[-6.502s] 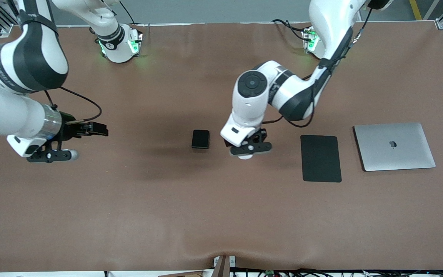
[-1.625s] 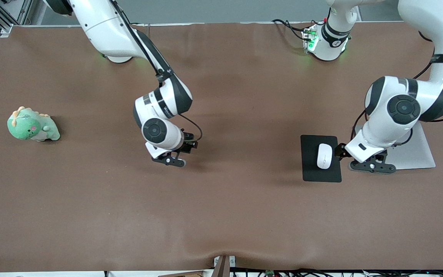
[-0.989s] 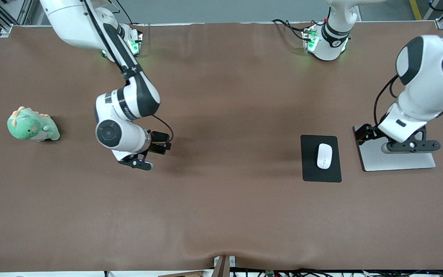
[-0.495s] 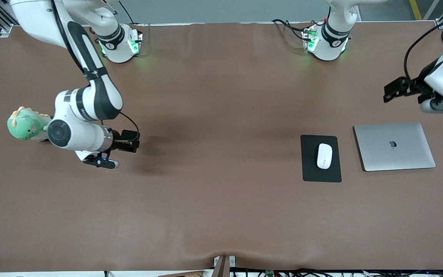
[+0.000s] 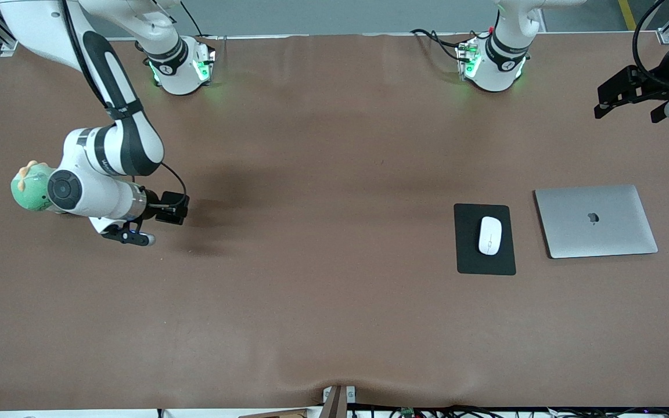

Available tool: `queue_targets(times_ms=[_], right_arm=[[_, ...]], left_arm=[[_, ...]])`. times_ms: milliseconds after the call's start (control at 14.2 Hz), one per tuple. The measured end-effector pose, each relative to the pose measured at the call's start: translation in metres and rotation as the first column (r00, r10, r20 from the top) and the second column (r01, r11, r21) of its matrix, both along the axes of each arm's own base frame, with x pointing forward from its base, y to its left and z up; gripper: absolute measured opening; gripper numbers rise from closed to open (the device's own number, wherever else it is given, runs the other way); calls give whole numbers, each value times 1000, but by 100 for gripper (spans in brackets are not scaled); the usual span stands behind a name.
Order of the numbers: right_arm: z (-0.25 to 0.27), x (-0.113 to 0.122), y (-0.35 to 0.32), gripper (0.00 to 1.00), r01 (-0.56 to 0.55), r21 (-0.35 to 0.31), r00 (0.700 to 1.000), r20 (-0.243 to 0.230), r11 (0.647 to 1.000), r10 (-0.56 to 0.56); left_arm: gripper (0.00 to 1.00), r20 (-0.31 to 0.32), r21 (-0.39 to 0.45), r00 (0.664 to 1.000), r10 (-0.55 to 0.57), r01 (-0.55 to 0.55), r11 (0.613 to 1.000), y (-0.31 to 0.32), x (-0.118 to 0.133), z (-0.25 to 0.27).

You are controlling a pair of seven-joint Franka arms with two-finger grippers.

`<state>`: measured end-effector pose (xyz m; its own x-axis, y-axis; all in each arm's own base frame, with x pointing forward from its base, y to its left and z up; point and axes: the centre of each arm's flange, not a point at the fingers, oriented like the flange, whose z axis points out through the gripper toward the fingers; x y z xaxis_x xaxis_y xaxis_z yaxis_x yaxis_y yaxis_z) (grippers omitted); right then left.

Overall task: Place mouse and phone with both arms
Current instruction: 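Open and raise the left gripper while the right gripper carries the phone, then lower the black phone beside the green plush and open the right gripper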

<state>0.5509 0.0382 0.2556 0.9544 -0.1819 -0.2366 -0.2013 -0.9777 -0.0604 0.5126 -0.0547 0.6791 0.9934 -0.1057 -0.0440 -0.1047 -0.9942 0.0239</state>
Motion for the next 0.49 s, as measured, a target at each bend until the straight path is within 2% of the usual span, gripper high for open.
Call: queue_targets(times_ms=[353, 495], right_arm=[[-22, -19, -65, 80, -32, 14, 999, 20, 999, 32], [-24, -22, -82, 80, -38, 12, 999, 19, 999, 38]], left_arm=[[100, -13, 2, 1000, 7, -7, 1000, 2, 0, -2], [100, -41, 4, 999, 20, -20, 1000, 10, -2, -5]])
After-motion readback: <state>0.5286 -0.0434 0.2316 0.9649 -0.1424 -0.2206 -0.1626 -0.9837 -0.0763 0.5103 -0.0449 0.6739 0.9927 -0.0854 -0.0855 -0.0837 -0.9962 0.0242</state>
